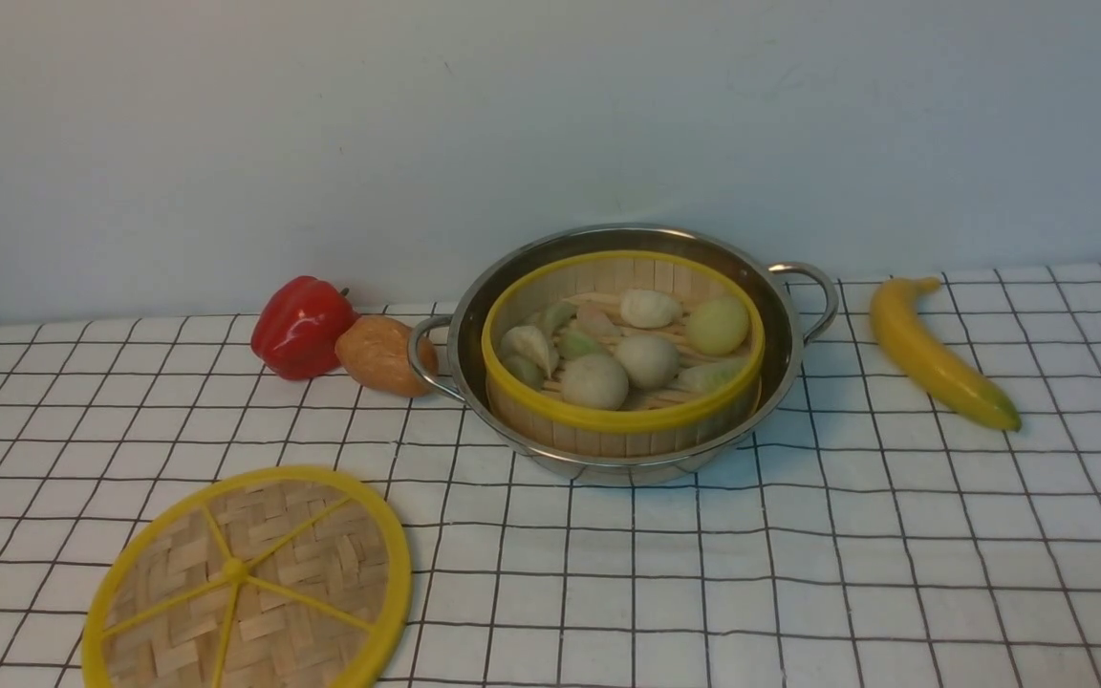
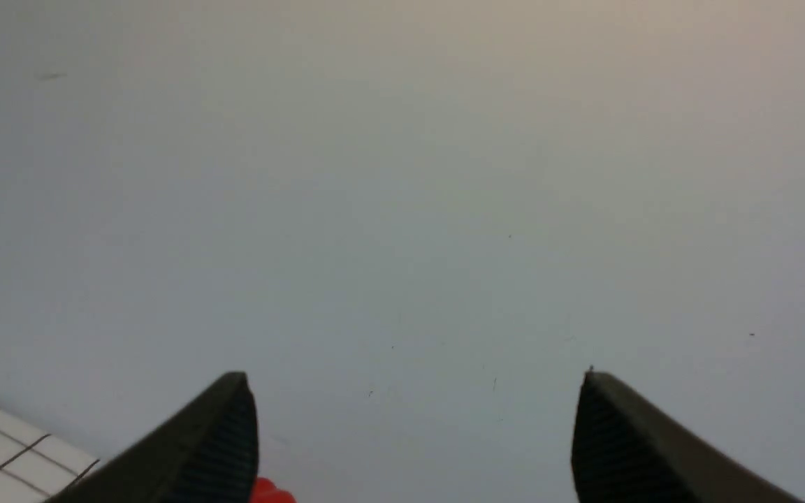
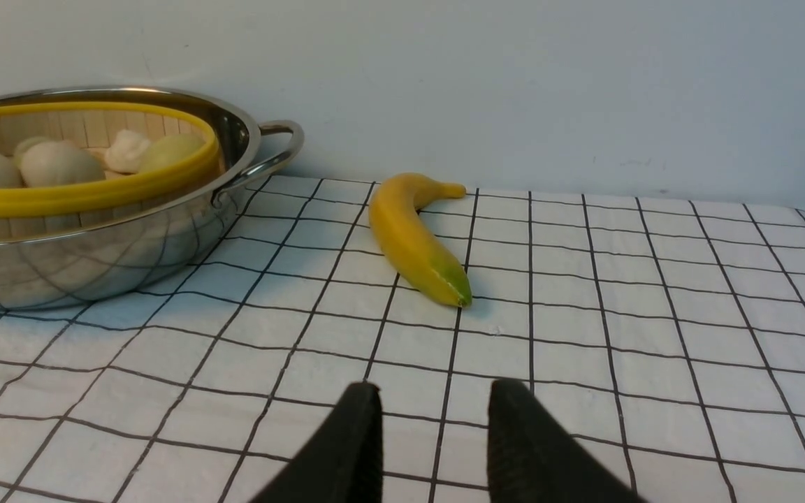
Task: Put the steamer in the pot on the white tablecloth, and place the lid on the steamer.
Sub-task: 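Grasp the bamboo steamer lid lying on the table by its centre knob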
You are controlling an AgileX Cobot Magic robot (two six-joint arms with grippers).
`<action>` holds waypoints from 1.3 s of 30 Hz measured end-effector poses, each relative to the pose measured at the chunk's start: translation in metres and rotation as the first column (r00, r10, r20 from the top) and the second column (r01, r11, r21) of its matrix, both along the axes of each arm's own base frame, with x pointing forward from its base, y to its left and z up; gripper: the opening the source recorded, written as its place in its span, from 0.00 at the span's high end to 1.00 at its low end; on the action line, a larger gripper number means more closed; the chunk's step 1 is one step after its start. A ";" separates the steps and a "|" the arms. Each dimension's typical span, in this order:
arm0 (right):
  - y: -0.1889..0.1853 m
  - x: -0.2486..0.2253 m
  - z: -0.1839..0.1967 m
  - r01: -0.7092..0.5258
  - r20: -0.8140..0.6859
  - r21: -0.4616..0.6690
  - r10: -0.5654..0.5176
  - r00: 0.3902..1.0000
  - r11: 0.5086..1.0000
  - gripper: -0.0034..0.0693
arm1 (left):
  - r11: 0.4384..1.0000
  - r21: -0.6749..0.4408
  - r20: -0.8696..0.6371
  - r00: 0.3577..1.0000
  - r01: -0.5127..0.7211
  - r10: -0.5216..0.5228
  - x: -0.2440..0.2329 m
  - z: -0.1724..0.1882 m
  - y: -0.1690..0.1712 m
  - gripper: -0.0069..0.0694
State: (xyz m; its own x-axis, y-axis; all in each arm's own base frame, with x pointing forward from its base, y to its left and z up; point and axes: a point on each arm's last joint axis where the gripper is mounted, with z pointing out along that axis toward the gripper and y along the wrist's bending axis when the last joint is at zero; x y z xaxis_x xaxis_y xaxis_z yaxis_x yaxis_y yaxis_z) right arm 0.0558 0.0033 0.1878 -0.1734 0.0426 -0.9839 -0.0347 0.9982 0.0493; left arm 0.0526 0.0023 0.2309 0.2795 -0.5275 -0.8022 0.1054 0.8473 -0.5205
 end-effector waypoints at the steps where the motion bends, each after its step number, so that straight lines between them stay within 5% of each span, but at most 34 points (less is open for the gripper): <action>1: 0.000 0.000 0.000 0.000 0.000 0.000 0.000 1.000 1.000 0.62 | 1.000 0.012 0.003 1.000 -0.001 0.001 0.000 0.000 0.000 0.18; 9: 0.000 0.000 0.000 0.000 0.000 0.000 0.000 1.000 1.000 0.62 | 0.943 0.331 -0.060 0.996 -0.040 0.063 0.001 0.000 -0.004 0.18; 17: 0.000 0.000 0.000 0.000 0.000 0.000 0.000 1.000 1.000 0.62 | 0.970 0.221 -0.250 0.955 -0.104 0.160 0.000 -0.006 0.008 0.18; 31: 0.000 0.000 0.000 0.000 0.000 0.000 0.000 1.000 1.000 0.62 | 0.960 0.247 -0.178 0.968 -0.132 0.179 0.002 0.066 0.010 0.29; 35: 0.000 0.000 0.000 0.000 0.000 0.000 0.000 1.000 1.000 0.62 | 0.953 0.252 -0.365 0.896 -0.168 0.254 0.017 0.075 0.020 0.32; 36: 0.000 0.000 0.000 0.000 0.000 0.000 0.000 1.000 1.000 0.62 | 0.940 0.295 -0.520 0.797 -0.169 0.307 0.023 0.072 0.025 0.34; 39: 0.000 0.000 0.000 0.000 0.000 0.000 0.000 1.000 1.000 0.62 | 0.930 0.349 -0.660 0.674 -0.115 0.331 0.030 0.069 0.028 0.36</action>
State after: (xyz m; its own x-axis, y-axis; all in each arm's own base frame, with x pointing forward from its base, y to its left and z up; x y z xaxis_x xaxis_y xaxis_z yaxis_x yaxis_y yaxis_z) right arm 0.0558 0.0033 0.1878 -0.1734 0.0429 -0.9839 -0.0347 0.9982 0.0497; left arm 0.0824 0.0301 0.3002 -0.3360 -0.2698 -0.9024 -0.4058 0.9061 -0.1197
